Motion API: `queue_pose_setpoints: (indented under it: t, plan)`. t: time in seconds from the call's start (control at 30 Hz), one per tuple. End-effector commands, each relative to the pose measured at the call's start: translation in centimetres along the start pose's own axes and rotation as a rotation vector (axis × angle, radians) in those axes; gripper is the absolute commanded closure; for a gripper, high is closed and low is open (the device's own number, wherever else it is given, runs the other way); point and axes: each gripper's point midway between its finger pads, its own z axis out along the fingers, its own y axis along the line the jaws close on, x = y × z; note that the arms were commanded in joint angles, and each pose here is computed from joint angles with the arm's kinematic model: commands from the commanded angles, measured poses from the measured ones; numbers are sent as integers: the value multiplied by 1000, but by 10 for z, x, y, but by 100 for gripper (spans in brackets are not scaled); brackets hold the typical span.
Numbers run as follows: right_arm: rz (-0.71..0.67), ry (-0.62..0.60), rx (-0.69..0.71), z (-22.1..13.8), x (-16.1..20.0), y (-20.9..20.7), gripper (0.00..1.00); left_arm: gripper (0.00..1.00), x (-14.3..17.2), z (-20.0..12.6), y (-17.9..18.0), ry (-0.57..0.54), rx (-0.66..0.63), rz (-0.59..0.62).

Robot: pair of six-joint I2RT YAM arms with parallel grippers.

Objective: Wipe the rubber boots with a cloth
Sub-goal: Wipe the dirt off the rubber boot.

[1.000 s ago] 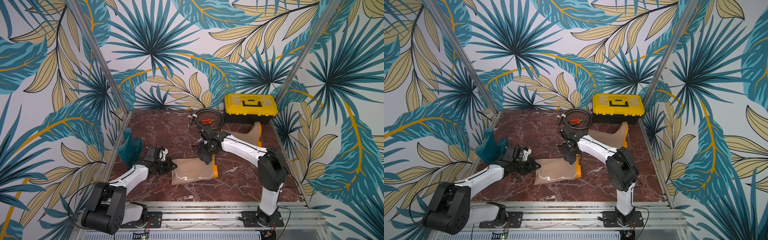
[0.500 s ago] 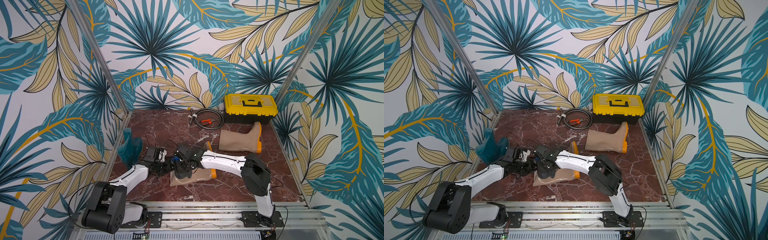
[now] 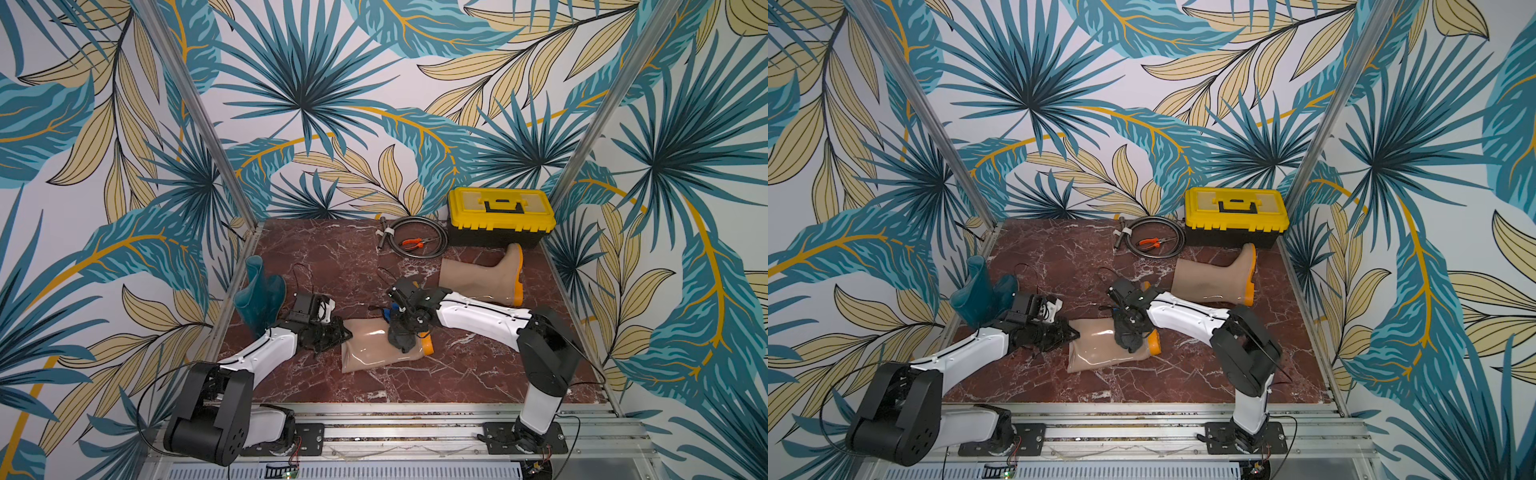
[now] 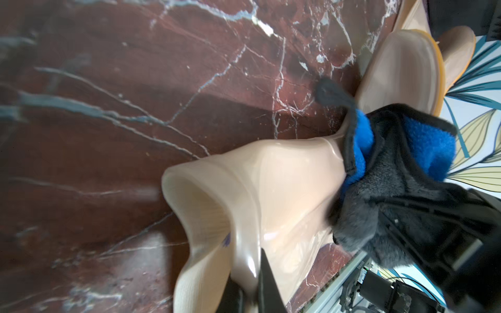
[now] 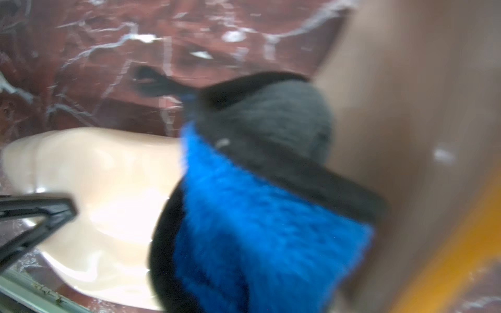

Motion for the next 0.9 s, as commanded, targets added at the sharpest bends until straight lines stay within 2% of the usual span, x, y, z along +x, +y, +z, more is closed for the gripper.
queue_pose_setpoints:
  t: [0.0, 0.1, 0.17, 0.23, 0.3, 0.4, 0.43, 0.5, 0.57, 0.63, 0.7, 0.77, 0.87]
  plan:
    - [-86, -6, -98, 4, 2, 73, 100, 100, -4, -4, 8, -17, -53, -2]
    - [-91, -16, -206, 11, 3, 114, 100, 100, -3, -3, 7, -11, -50, -4]
    - [-79, 0, -181, 22, 10, 104, 100, 100, -5, -3, 6, -7, -46, -2]
    - [-88, 16, -84, 32, 18, 74, 100, 100, -7, -2, 5, -6, -46, 2]
    - [-79, 54, 30, 40, 28, 25, 100, 100, -8, -3, 3, -10, -45, 5]
    - [37, 159, 50, 48, 45, -42, 100, 100, -9, -5, 4, -14, -55, 5]
    - [95, 165, 64, 45, 39, -69, 100, 100, -8, -5, 4, -11, -57, 4]
    - [114, 139, 126, 24, 28, -105, 100, 100, -7, -4, 6, -11, -63, -2]
    - [81, 81, 163, 0, 8, -113, 100, 100, -6, -4, 8, -14, -71, -8]
    - [76, 40, 124, -18, -8, -98, 100, 100, -5, -4, 9, -15, -79, -12]
    - [64, -6, 45, -27, -18, -65, 100, 100, -5, -3, 8, -12, -78, -14]
    - [11, -38, -19, -30, -17, -22, 100, 100, -5, -2, 4, -3, -66, -15]
    - [-63, -25, -129, -22, 7, 52, 100, 100, -7, -1, 0, 6, -52, -16]
